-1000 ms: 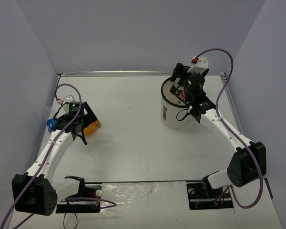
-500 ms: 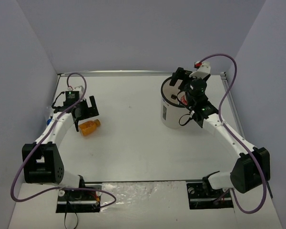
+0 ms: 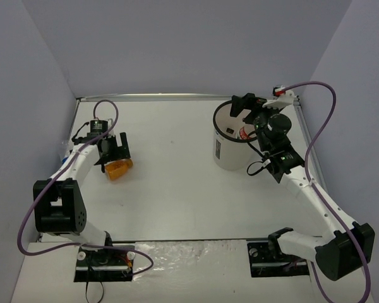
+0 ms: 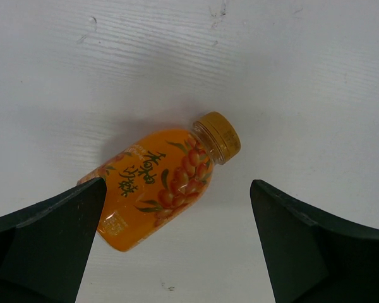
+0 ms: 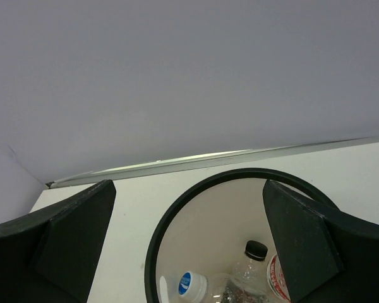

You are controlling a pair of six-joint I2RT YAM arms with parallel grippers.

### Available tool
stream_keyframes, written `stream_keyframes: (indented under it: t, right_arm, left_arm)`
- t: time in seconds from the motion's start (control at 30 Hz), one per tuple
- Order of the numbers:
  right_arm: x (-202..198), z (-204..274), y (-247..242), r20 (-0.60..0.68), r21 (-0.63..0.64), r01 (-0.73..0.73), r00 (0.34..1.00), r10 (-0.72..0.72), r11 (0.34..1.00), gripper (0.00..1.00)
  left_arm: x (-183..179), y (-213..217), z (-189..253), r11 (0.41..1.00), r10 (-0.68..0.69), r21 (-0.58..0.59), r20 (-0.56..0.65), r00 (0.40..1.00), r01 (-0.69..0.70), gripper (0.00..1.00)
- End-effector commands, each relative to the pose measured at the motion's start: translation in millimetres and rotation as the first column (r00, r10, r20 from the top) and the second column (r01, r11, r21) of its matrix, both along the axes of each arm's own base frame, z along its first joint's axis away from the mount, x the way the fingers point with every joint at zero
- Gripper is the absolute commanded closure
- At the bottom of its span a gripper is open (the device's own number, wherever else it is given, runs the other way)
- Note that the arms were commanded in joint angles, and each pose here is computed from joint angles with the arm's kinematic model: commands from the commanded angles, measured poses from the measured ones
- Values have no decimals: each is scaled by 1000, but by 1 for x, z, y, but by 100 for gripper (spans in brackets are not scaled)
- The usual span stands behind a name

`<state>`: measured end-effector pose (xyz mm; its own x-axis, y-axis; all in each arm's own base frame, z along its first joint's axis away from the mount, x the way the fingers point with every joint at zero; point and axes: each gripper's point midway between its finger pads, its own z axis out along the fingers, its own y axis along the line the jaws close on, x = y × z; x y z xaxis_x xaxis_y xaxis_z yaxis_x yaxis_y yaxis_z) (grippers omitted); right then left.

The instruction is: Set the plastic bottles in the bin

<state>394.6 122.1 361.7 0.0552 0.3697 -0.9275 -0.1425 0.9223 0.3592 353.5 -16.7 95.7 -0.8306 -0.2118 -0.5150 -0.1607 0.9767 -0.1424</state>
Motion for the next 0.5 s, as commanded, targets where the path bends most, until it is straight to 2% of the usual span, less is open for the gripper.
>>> stream_keyframes:
  t: [0.0, 0.2, 0.47]
  right_arm:
    - [-10, 33, -2, 91, 49, -23, 996, 18, 999, 0]
    - [-24, 40, -7, 114, 68, -24, 993, 16, 997, 0]
    - [-35, 46, -10, 97, 69, -31, 995, 24, 997, 0]
  left_arm:
    - [3, 1, 0, 1000, 4, 15, -9, 1000, -3, 3]
    - [-9, 6, -10, 997, 55, 59, -81, 995, -51, 3]
    - [-16, -20, -7, 999, -5, 47, -46, 999, 7, 3]
